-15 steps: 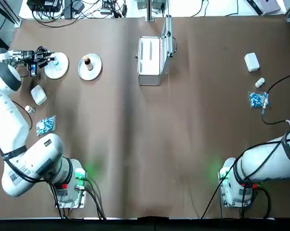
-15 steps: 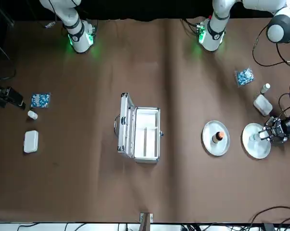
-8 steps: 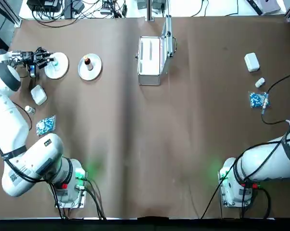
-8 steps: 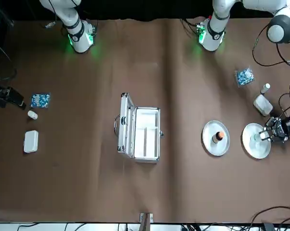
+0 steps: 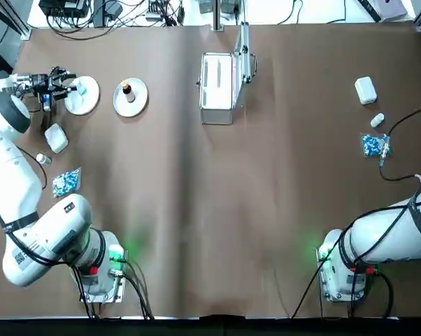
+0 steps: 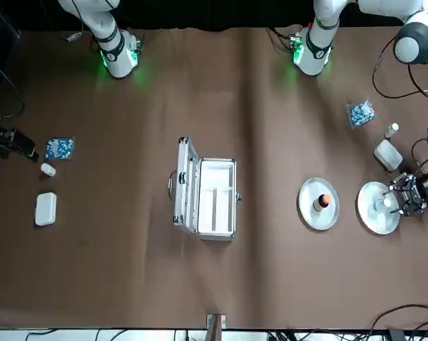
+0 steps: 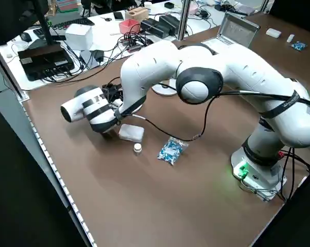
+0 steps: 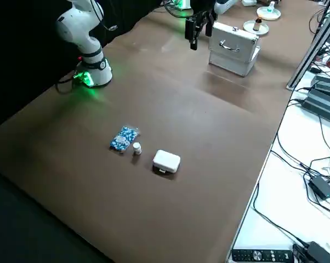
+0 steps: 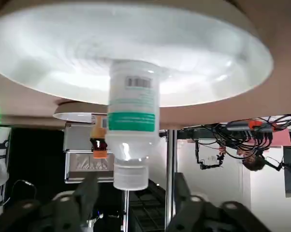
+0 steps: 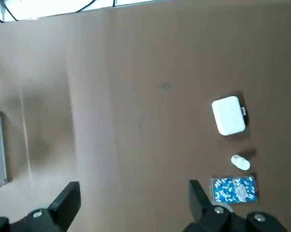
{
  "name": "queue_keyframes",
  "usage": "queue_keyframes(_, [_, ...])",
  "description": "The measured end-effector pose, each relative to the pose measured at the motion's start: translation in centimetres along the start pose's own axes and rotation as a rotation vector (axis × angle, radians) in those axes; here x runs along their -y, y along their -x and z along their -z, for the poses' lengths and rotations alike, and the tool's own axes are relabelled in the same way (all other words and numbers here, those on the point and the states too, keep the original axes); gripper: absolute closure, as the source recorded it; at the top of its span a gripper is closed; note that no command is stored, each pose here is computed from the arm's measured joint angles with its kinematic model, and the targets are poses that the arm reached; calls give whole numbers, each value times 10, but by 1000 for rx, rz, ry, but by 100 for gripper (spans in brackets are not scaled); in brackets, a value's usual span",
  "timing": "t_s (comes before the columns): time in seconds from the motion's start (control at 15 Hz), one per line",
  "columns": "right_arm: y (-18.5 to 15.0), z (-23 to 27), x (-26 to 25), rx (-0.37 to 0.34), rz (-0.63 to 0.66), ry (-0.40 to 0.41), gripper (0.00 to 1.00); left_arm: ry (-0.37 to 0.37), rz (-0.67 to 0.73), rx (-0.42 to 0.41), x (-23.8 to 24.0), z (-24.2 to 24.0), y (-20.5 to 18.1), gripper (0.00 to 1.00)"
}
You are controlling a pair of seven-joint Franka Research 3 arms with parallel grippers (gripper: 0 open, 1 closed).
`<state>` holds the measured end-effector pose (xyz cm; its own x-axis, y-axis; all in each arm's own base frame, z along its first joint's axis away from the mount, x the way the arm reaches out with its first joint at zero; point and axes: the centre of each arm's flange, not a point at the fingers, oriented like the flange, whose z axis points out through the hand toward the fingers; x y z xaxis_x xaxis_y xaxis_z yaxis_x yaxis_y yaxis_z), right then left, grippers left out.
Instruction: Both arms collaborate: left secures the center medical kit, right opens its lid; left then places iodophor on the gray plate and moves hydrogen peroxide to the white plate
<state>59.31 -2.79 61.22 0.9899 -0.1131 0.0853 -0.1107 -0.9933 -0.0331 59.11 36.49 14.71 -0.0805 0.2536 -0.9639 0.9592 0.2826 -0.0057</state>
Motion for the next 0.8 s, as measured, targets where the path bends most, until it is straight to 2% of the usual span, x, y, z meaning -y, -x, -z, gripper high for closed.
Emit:
queue_keyframes(0.2, [0, 0, 0, 0, 0, 0, 1, 12, -32, -21, -9, 6, 16, 4])
queue_keyframes(0.27, [0, 0, 0, 0, 0, 0, 1, 6, -47, -31, -12, 5, 26, 0])
queue_keyframes(0.4, [0, 0, 0, 0, 0, 0, 1, -27, -86, -83, -21, -1, 53, 0])
queue_keyframes(0.53, [0, 0, 0, 0, 0, 0, 1, -72, -131, -171, -32, -17, 86, 0])
queue_keyframes(0.8, [0, 0, 0, 1, 0, 0, 1, -211, -224, -331, -49, -83, 171, 0])
